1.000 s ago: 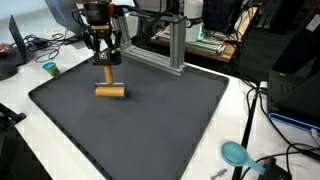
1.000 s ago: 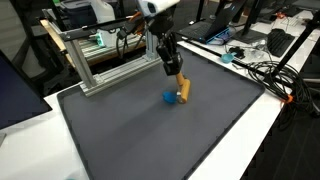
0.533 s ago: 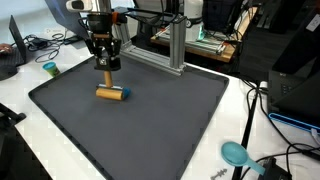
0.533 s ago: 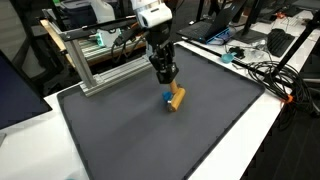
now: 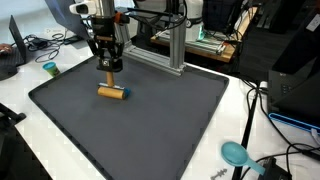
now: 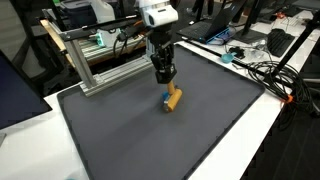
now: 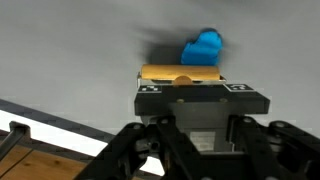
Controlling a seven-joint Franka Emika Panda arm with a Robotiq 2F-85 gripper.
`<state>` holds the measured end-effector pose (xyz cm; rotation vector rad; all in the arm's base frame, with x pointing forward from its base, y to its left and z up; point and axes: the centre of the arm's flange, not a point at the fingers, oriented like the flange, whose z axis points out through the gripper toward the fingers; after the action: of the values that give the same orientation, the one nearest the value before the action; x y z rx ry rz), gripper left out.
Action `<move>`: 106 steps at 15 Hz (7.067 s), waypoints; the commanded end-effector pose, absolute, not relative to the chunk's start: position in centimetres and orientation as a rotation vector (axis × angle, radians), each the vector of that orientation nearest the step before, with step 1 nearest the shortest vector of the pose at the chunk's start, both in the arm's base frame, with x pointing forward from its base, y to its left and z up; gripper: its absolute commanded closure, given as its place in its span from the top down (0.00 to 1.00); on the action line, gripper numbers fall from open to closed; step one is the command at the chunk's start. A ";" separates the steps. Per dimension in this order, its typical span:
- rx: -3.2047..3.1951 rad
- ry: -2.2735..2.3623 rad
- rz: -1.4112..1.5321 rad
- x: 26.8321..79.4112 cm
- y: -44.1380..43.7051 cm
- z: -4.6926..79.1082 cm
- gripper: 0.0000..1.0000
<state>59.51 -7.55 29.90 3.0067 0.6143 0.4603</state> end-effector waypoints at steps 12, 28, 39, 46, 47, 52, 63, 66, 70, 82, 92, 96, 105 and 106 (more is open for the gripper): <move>2.956 0.668 0.227 58.0 -7.7 28.6 0.22; 2.987 0.782 0.397 55.4 -8.1 33.6 0.22; 3.035 0.877 0.410 55.6 -5.7 30.2 0.22; 3.156 0.763 0.437 57.0 -6.8 28.7 0.22; 3.175 0.758 0.451 57.2 -6.9 28.5 0.22; 3.214 0.715 0.476 58.2 -7.2 28.0 0.22; 3.139 0.590 0.687 57.7 -8.7 32.8 0.22; 3.124 0.465 0.693 58.3 -9.2 32.7 0.22; 3.148 0.463 0.664 58.6 -9.4 31.8 0.47; 3.024 0.611 0.528 56.8 -7.5 29.3 0.22; 2.985 0.694 0.367 56.2 -7.1 28.9 0.22; 2.991 0.703 0.332 56.1 -7.4 28.9 0.22; 3.000 0.709 0.304 55.6 -8.0 29.8 0.22; 3.003 0.712 0.305 55.5 -8.0 30.0 0.22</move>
<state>56.71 -7.43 30.21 3.0014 0.6895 0.3757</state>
